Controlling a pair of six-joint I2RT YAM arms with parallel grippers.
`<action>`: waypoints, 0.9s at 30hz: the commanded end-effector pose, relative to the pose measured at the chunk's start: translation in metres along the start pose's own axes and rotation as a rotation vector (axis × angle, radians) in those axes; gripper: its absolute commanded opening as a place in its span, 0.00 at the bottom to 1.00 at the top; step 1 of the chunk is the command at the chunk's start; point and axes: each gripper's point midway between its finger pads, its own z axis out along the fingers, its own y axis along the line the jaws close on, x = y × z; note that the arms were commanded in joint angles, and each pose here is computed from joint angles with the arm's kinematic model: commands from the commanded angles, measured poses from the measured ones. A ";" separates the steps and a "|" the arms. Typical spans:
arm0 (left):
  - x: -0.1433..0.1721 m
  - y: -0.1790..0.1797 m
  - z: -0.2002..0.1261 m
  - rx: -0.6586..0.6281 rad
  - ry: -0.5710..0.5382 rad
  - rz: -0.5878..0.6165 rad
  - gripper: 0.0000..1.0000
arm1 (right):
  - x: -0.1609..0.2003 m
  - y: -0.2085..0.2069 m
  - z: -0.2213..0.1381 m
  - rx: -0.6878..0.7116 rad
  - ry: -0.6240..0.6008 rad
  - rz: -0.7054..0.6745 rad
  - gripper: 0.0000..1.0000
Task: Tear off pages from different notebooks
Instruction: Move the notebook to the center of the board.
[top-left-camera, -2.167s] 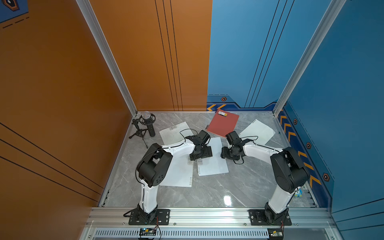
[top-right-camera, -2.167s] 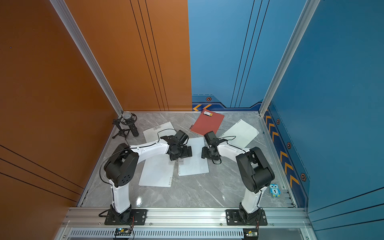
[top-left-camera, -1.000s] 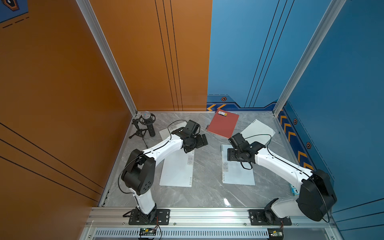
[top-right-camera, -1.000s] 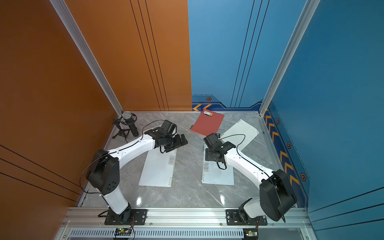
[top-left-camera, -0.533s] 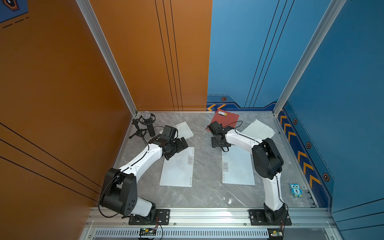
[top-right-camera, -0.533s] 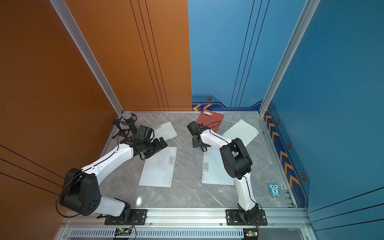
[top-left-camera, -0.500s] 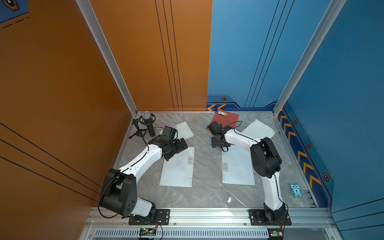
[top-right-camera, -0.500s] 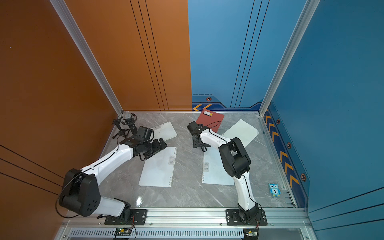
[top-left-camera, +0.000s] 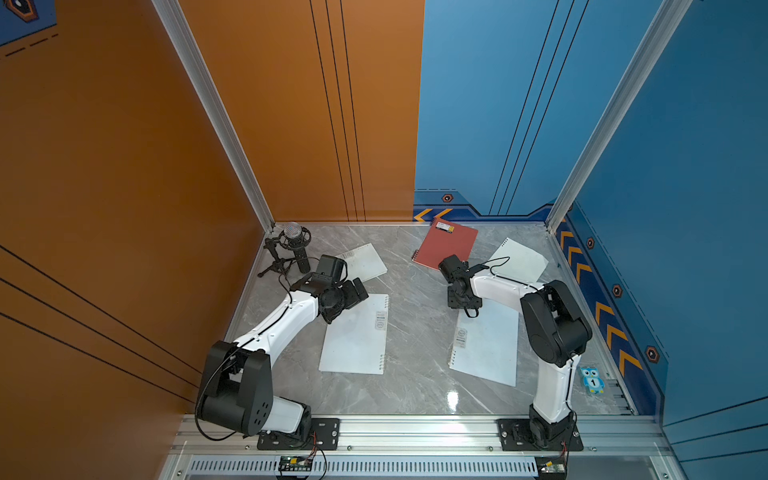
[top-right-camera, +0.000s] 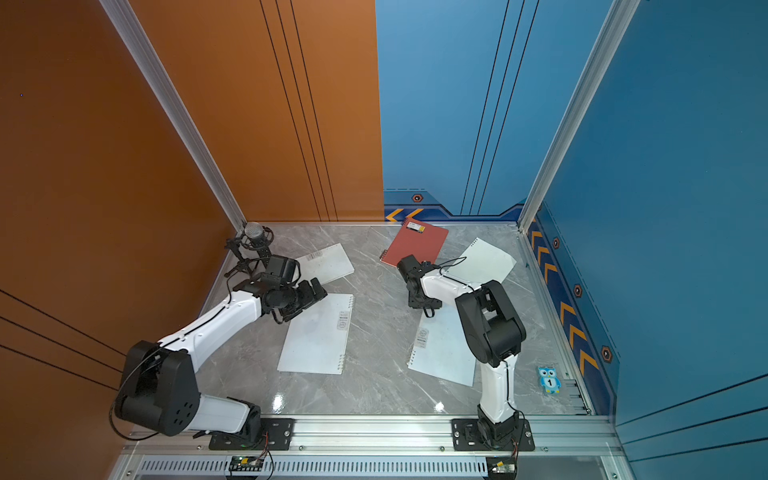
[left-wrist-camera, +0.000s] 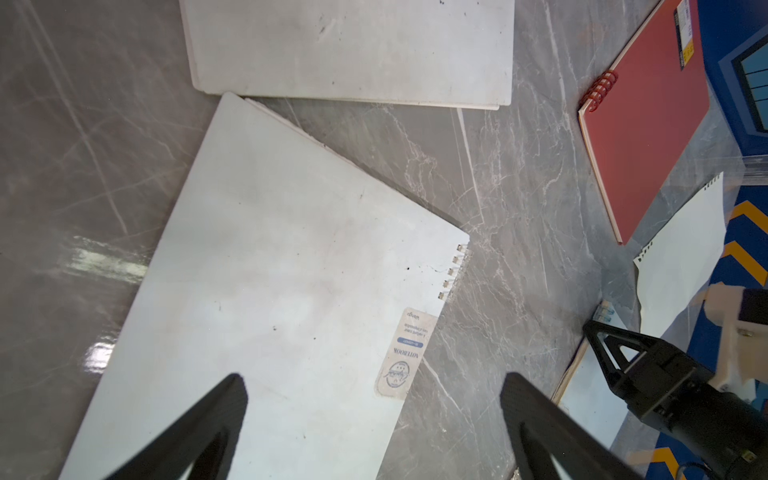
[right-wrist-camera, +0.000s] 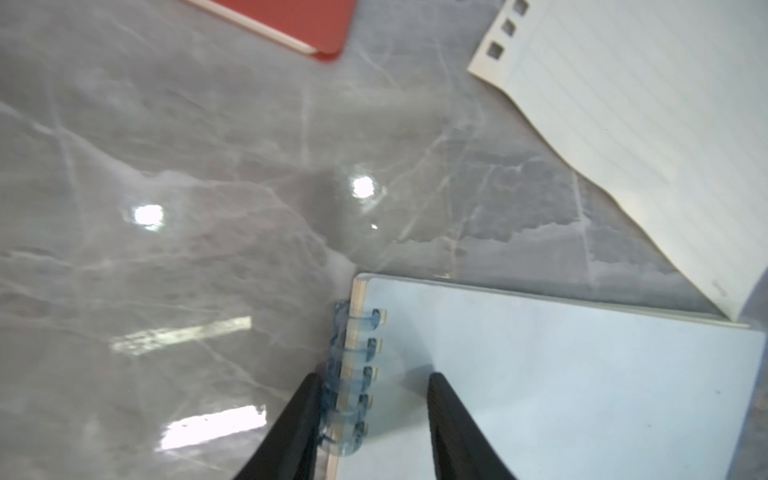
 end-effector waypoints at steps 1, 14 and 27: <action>0.000 0.006 -0.004 -0.005 0.001 0.008 0.98 | 0.018 -0.036 0.003 0.040 0.053 -0.002 0.42; -0.004 0.015 -0.008 -0.010 -0.015 -0.009 0.98 | 0.057 0.047 -0.070 -0.159 -0.040 -0.105 0.66; -0.007 0.026 -0.011 -0.010 -0.020 -0.024 0.98 | 0.195 0.096 -0.066 -0.277 0.142 -0.111 0.68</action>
